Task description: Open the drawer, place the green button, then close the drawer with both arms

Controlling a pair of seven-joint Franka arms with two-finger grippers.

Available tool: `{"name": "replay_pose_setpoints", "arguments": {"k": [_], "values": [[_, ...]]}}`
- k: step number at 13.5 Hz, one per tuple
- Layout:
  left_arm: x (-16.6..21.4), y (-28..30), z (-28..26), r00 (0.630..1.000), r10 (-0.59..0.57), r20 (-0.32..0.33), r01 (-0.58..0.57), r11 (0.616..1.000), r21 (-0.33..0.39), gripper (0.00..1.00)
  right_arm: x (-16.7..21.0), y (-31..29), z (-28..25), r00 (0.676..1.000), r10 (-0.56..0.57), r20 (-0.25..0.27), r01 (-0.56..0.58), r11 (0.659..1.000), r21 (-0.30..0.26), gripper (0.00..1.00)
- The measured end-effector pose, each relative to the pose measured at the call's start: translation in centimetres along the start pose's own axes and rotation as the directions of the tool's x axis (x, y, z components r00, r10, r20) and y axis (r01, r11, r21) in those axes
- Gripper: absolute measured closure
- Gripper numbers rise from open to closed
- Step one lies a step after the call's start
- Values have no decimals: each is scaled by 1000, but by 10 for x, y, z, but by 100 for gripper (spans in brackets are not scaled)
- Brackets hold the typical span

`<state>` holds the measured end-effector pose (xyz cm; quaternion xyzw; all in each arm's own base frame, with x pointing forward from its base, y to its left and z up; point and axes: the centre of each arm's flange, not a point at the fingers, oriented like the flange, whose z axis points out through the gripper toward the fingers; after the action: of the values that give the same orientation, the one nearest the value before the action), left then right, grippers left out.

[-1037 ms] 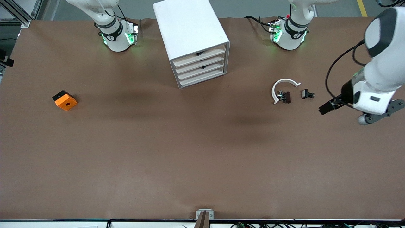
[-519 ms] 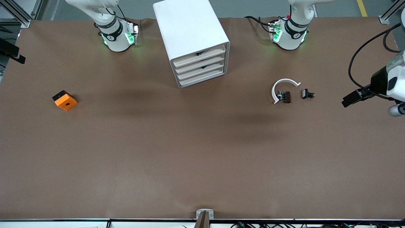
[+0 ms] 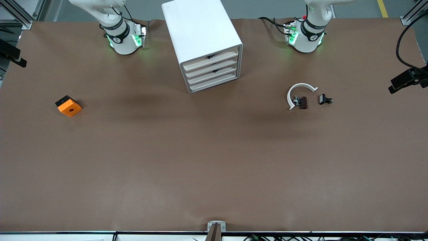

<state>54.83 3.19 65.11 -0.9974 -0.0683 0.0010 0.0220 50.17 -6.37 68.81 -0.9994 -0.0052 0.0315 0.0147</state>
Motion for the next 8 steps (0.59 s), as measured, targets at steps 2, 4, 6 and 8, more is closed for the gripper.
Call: {"name": "replay_pose_setpoints", "arguments": {"k": [2, 4, 6, 8], "values": [[-13, -5, -10, 998, 55, 7, -55, 999, -1, 0, -6, 0, 0, 1000, 0, -4, 0, 1000, 1, 0], [-25, -6, -17, 995, 95, 3, -95, 995, -4, 0, -7, 0, 0, 1000, -1, -7, 1, 1000, 1, 0], [-38, -3, -17, 994, 111, 8, -111, 994, -6, 0, -6, 0, 2, 1000, -1, -5, 1, 1000, 1, 0], [-48, 6, -15, 991, 131, 16, -131, 991, -8, 0, -6, -1, 2, 1000, -4, -6, 4, 1000, 1, 0]]}}
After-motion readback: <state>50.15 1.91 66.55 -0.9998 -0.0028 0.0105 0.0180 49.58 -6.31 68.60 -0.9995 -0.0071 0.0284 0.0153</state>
